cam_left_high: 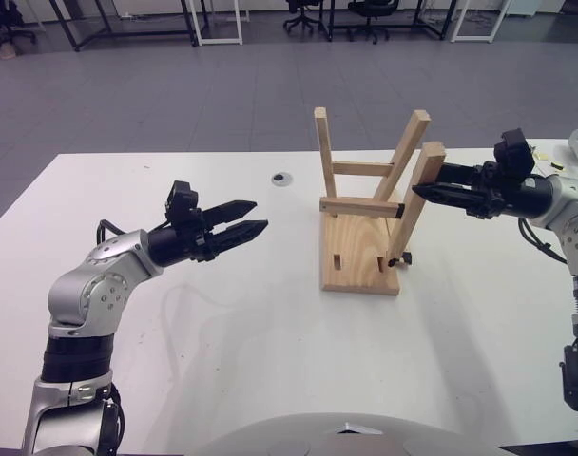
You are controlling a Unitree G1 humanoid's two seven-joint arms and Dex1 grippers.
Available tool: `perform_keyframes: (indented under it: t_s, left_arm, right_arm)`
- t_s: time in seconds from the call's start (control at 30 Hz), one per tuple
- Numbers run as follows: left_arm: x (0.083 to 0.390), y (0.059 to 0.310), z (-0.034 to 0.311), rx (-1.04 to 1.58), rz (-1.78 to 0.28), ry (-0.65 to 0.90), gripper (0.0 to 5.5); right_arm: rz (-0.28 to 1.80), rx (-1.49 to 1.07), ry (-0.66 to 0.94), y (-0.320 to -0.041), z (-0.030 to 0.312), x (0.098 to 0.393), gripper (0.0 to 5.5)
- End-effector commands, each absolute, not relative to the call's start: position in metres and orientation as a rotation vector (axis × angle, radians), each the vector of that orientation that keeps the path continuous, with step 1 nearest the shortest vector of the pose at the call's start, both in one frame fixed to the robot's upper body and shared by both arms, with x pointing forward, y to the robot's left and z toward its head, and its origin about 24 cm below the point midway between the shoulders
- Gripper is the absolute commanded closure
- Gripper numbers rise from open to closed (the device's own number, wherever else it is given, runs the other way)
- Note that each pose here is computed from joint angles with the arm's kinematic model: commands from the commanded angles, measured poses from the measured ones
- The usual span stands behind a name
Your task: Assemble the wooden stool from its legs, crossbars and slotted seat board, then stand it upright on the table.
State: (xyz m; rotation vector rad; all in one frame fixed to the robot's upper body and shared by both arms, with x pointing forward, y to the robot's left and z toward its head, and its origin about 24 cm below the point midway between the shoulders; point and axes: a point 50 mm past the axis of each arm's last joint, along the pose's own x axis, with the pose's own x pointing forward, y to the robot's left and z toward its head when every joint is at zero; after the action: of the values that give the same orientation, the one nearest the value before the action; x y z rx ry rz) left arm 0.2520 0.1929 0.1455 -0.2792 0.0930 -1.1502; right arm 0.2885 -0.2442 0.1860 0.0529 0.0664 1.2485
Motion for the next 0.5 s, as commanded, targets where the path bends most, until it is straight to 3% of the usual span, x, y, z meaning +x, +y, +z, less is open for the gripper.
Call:
perform_keyframes:
  t_s: [0.03,0.5]
  left_arm:
    - [0.2552,0.1932,0.1515,-0.257,-1.166,0.087,2.19]
    - [0.2540,0.1894,0.1517,-0.263,-1.189,0.086,2.19]
  right_arm:
    - [1.256,0.054,0.046,-0.2400,0.1825,0.2878,3.41]
    - [1.266,0.049,0.077,-0.2376,0.1759,0.2917,3.41]
